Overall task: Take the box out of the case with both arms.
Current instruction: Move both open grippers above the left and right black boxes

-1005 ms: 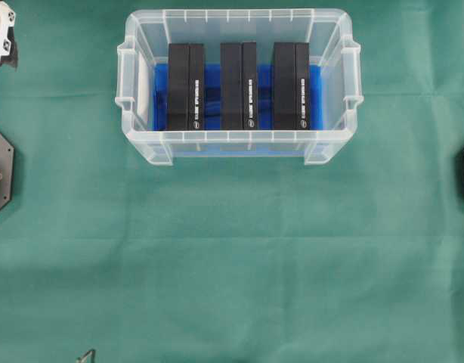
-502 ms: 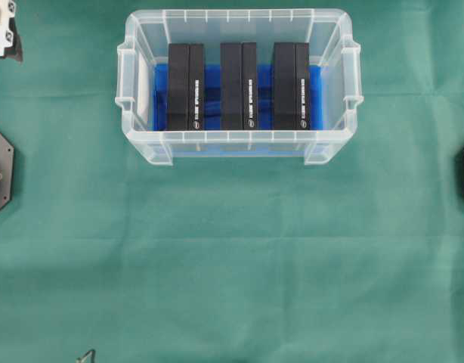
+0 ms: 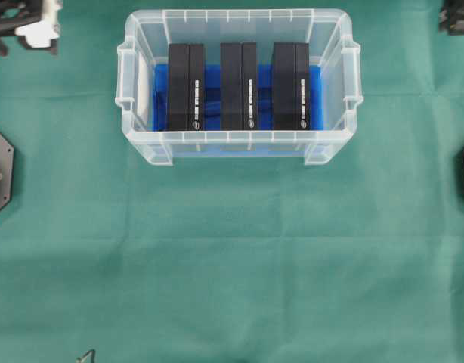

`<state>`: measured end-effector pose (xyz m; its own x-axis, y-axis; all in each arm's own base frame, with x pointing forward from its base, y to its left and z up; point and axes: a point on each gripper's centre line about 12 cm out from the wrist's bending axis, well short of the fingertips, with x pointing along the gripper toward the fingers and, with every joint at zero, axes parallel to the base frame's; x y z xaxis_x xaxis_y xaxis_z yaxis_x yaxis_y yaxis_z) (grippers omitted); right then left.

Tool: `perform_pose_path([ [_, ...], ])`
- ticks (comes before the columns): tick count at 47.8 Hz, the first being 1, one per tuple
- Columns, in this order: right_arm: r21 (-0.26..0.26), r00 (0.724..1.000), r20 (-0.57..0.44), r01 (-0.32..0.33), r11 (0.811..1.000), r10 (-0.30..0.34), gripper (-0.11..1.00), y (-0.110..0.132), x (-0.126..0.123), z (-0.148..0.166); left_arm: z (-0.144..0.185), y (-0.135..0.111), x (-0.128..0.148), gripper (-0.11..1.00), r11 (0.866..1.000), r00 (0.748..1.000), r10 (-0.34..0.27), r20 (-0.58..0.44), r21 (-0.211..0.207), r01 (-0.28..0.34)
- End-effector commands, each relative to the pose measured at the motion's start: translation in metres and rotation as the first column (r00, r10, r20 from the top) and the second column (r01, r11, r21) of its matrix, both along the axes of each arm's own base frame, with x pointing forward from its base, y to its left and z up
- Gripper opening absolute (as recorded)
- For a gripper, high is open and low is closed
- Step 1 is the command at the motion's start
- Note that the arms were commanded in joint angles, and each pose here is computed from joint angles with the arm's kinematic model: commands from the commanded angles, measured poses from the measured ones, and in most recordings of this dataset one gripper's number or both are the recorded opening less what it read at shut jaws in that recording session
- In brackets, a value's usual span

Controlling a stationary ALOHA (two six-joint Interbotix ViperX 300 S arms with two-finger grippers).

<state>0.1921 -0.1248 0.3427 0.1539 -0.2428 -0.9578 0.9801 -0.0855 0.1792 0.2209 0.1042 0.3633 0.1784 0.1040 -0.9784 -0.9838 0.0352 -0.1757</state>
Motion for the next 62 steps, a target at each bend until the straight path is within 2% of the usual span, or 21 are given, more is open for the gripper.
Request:
perform_pose_path([
  [1,-0.011,0.999,0.042,-0.016,1.0,0.016,0.95,0.001,0.014,0.008,0.01,0.001,0.013,0.91,1.0,1.0,-0.012,0.022,0.011,0.012],
  [25,0.005,0.993,0.051,-0.109,0.994,0.109,0.95,0.003,0.102,0.006,0.005,0.003,0.074,0.91,0.998,0.998,-0.06,-0.015,-0.01,0.06],
  [37,-0.001,0.989,0.06,-0.138,0.99,0.138,0.95,0.001,0.135,0.009,0.005,0.003,0.103,0.91,0.997,0.997,-0.074,-0.009,-0.011,0.074],
  [50,-0.006,0.985,0.069,-0.16,0.987,0.16,0.95,0.004,0.154,0.011,0.005,0.009,0.127,0.91,0.996,0.996,-0.086,-0.005,-0.006,0.086],
  [62,-0.009,0.981,0.078,-0.18,0.984,0.18,0.95,0.008,0.167,0.013,0.004,0.011,0.135,0.91,0.996,0.996,-0.087,0.002,-0.001,0.087],
])
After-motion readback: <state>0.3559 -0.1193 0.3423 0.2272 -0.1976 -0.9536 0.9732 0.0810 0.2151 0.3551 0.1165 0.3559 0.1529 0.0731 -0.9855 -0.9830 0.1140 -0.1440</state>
